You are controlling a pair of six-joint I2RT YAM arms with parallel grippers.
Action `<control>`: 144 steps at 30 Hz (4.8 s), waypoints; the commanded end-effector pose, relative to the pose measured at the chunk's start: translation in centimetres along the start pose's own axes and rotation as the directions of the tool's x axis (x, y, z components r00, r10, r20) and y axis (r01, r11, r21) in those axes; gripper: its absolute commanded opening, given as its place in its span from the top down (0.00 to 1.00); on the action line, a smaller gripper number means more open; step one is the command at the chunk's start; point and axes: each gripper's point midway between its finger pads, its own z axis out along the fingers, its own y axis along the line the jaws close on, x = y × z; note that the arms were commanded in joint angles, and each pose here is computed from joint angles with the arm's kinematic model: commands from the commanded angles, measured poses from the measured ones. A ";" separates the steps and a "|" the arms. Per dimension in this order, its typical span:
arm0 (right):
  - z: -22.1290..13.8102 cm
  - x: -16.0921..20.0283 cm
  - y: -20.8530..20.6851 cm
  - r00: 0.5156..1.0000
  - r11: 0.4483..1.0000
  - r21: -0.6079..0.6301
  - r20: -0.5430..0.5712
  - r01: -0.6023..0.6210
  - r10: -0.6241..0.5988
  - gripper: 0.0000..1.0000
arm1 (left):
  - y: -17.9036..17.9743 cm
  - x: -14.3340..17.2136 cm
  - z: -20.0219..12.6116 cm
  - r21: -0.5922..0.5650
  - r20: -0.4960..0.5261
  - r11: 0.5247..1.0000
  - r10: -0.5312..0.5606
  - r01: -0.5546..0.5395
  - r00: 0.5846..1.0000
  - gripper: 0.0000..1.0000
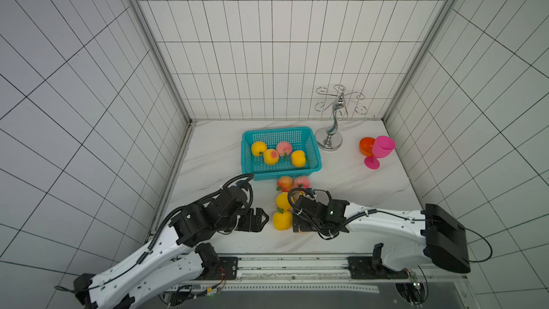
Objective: Put the peaches into the basket
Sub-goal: Pick up the peach from the center of the board, then place the peach in the basket.
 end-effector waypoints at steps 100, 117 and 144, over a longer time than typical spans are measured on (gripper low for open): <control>-11.5 -23.3 3.8 0.965 0.976 -0.083 0.189 0.199 -0.181 0.29 | -4.3 -11.0 -0.9 0.060 0.274 0.997 0.037 -0.055 0.961 0.02; -3.8 -29.5 5.3 0.968 0.957 -0.165 0.123 0.237 -0.219 0.29 | -3.3 -14.9 -0.1 -0.014 0.290 1.000 -0.014 0.019 0.957 0.02; 4.5 -29.3 5.4 0.978 0.966 -0.153 0.006 0.208 -0.210 0.30 | -0.7 -14.5 1.0 -0.032 0.242 0.997 -0.066 0.076 0.968 0.02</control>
